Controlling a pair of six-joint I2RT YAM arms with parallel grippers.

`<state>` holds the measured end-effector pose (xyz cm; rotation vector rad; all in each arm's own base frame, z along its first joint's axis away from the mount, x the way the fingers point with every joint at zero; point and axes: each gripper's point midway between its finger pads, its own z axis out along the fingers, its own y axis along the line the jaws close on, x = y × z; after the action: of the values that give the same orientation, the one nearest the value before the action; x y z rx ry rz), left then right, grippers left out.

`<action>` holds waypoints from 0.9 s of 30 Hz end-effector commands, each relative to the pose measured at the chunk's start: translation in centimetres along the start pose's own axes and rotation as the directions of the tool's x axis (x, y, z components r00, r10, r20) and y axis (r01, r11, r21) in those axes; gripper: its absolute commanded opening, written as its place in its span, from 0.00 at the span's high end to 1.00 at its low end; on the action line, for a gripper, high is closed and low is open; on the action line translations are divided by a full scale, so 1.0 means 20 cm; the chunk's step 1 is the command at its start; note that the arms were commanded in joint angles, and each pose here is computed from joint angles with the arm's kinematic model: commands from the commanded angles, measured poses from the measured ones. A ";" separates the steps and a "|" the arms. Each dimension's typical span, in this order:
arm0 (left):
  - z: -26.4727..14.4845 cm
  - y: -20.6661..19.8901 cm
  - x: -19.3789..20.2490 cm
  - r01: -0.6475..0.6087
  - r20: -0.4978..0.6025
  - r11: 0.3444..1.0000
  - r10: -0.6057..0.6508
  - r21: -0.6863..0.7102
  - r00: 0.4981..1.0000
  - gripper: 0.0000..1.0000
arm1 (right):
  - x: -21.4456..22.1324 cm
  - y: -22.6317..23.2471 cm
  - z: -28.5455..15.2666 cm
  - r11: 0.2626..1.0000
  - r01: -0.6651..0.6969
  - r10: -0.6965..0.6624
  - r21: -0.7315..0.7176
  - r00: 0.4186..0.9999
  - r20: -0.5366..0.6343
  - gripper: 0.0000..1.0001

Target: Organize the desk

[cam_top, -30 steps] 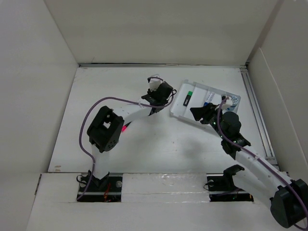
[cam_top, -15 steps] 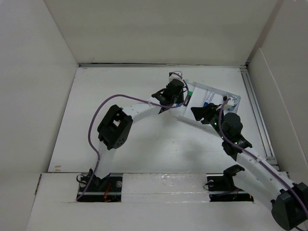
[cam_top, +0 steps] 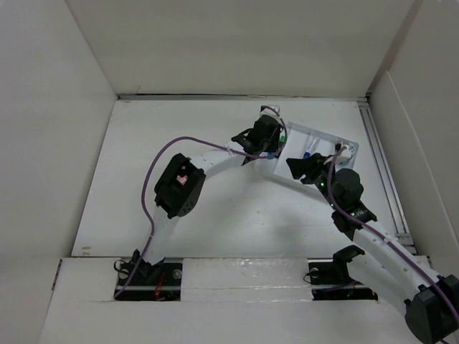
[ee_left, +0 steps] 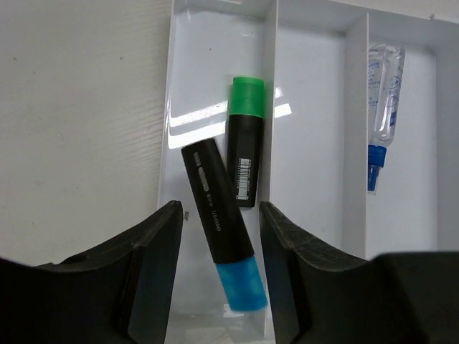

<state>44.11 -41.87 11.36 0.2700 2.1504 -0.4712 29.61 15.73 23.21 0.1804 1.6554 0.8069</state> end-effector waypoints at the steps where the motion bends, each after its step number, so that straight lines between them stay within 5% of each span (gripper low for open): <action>1: -0.02 0.00 -0.08 -0.027 0.032 1.000 0.027 -0.006 0.999 0.57 | -0.13 0.08 0.00 0.999 0.018 -0.016 -0.031 0.997 0.071 0.46; 6: -0.05 0.02 -0.12 -0.023 0.055 0.999 0.024 -0.026 0.998 0.46 | -0.13 0.08 0.00 0.999 0.018 -0.016 -0.031 0.998 0.066 0.46; 11: -0.17 0.02 -0.27 0.019 0.152 0.999 -0.014 -0.031 0.988 0.46 | -0.13 0.07 0.00 0.999 0.021 -0.019 -0.024 0.997 0.072 0.46; 13: -0.29 0.06 -0.33 0.067 0.213 0.997 -0.057 -0.041 0.975 0.46 | -0.13 0.09 0.01 0.999 0.030 -0.027 -0.043 0.997 0.069 0.67; 14: -0.45 0.04 -0.49 0.112 0.309 0.994 -0.107 0.000 0.945 0.46 | -0.11 0.10 0.01 0.998 0.030 -0.026 -0.054 0.998 0.063 0.87; 16: -0.69 0.19 -0.44 0.225 0.392 0.974 -0.199 -0.022 0.898 0.46 | -0.06 0.15 0.05 0.995 0.051 -0.048 -0.082 0.998 0.034 1.00; 18: -0.77 0.25 -0.47 0.271 0.442 0.962 -0.232 -0.028 0.867 0.46 | 0.03 0.17 0.08 0.994 0.061 -0.063 -0.093 0.998 -0.016 1.00; 19: -0.94 0.26 -0.55 0.340 0.508 0.940 -0.312 0.040 0.803 0.46 | 0.03 0.23 0.11 0.991 0.072 -0.075 -0.117 0.997 -0.023 1.00; 21: -1.01 0.40 -0.39 0.389 0.512 0.921 -0.330 -0.010 0.793 0.46 | 0.17 0.24 0.18 0.988 0.117 -0.129 -0.102 0.985 -0.112 0.99; 27: -1.32 0.72 -0.22 0.548 0.605 0.830 -0.384 -0.104 0.697 0.47 | 0.52 0.54 0.33 0.963 0.177 -0.231 -0.202 0.931 -0.282 0.53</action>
<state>32.98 -21.10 28.05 -0.3955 1.6458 -0.5575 29.14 28.92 18.92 -0.1794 1.8921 0.8433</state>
